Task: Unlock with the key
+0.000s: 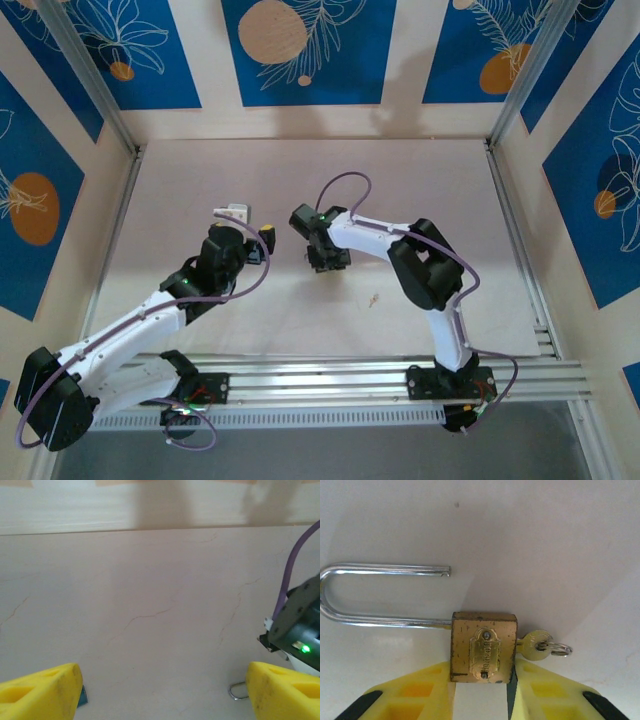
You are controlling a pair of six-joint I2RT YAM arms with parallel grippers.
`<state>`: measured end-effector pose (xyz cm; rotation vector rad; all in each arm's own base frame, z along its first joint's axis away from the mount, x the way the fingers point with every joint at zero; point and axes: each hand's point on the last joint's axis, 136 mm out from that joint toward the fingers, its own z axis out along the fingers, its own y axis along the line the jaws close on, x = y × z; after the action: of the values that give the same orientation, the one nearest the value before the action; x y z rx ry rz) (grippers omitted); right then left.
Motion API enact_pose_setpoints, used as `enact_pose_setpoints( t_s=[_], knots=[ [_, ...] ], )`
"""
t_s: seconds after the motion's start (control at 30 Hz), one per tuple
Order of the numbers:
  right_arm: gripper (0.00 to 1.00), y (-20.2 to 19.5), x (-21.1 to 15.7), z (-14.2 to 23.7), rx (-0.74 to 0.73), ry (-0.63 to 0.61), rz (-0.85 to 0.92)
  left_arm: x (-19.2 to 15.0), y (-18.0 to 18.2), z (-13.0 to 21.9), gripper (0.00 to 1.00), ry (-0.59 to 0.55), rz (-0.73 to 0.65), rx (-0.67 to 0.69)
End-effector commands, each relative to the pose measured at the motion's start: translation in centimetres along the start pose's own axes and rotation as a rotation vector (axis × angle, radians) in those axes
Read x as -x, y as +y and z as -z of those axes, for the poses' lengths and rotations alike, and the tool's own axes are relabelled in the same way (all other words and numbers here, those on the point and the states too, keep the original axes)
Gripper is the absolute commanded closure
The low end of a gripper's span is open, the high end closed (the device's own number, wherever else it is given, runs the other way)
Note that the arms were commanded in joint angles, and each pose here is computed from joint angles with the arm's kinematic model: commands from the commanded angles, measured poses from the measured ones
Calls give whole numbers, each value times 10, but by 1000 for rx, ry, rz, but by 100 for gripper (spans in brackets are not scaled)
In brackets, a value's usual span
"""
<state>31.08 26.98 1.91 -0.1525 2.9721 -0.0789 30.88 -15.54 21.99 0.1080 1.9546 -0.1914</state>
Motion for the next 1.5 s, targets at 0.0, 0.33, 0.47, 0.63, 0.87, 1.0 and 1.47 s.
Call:
enact_pose_setpoints(
  t_s=[0.0, 0.33, 0.47, 0.63, 0.87, 1.0, 1.47],
  knots=[
    [69, 12, 43, -11, 33, -98, -94, 10, 6, 3, 16, -39, 31, 10],
    [68, 24, 83, -10, 83, -103, -140, 23, 8, 6, 15, -57, 41, 15],
    [67, 32, 94, -14, 95, -99, -124, 27, 7, 7, 15, -61, 29, 11],
    [56, 34, 93, -16, 101, -95, -105, 38, 14, 8, 13, -66, -9, 41],
    [38, 38, 107, 37, 194, -200, -67, 46, 41, -5, 11, 18, -24, 148],
    [35, 37, 108, 68, 247, -250, -46, 31, 69, -27, 11, 186, 57, 219],
    [29, -7, 37, 136, 381, -346, 24, -75, 128, -107, 15, 697, 356, 223]
  ],
)
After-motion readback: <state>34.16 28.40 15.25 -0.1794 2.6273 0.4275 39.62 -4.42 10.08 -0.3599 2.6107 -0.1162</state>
